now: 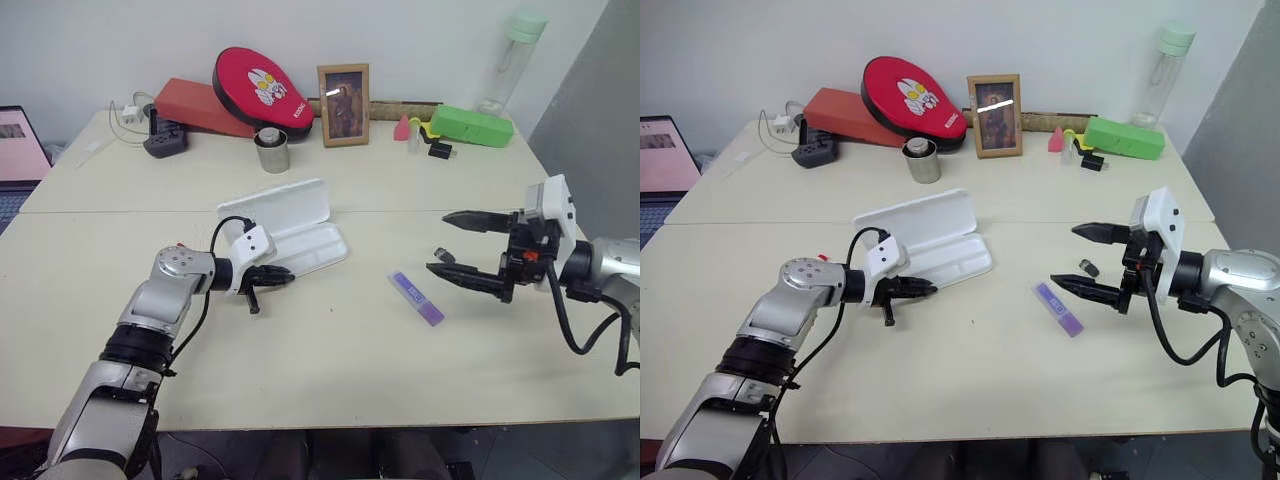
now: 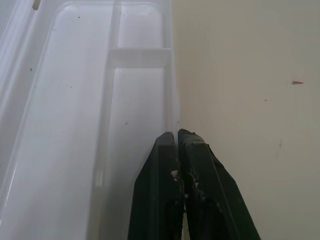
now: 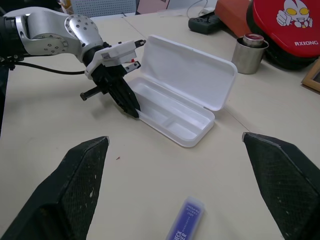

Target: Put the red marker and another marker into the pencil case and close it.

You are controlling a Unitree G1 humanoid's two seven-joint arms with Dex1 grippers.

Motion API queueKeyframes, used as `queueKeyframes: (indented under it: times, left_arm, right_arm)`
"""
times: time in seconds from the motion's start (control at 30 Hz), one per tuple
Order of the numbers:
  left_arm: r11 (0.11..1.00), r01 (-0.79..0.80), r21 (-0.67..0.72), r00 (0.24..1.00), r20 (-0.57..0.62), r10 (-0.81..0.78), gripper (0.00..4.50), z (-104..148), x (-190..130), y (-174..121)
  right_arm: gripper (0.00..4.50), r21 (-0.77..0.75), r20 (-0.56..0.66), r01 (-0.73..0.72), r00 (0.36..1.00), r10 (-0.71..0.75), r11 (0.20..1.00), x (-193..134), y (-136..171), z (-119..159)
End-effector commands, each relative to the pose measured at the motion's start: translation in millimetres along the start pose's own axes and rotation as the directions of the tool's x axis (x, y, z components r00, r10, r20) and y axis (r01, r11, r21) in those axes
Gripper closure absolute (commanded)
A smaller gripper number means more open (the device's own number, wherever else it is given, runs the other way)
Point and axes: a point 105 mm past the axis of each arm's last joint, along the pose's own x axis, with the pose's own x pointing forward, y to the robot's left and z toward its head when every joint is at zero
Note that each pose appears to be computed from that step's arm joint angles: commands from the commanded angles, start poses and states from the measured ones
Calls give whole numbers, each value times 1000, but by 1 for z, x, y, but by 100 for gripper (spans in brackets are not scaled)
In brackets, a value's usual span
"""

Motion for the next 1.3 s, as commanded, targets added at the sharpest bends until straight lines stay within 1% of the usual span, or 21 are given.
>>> queueKeyframes:
  times: [0.03,0.13,0.23,0.3,0.9,1.03,1.07,1.1,1.3]
  left_arm:
    - [991,113,65,993,9,-114,445,8,-3,-28]
    - [978,186,97,983,-9,-186,445,8,-5,-50]
    - [954,275,122,961,-65,-269,445,-1,-7,-76]
    - [949,292,121,955,-82,-283,445,-4,-7,-83]
    - [948,298,108,952,-107,-287,445,-12,-5,-86]
    - [953,284,104,957,-86,-276,445,-7,-6,-83]
    - [954,281,105,958,-84,-273,401,-6,-7,-83]
    - [954,281,104,959,-80,-274,388,-5,-8,-83]
    - [957,276,83,961,-14,-276,267,8,-15,-87]
  right_arm:
    - [0,-41,43,-41,998,42,998,-8,12,19]
    - [0,-32,21,-60,998,60,998,-11,17,15]
    - [0,-20,-12,-90,996,90,996,-11,26,8]
    - [0,-18,-16,-95,995,94,995,-11,28,7]
    - [0,-12,-32,-106,994,106,994,-11,29,3]
    - [0,-10,-33,-108,994,108,994,-10,28,2]
    - [0,-9,-32,-109,994,109,994,-10,28,2]
    - [0,-9,-32,-110,993,110,994,-10,28,2]
    - [0,-6,-31,-121,992,121,993,-10,28,2]
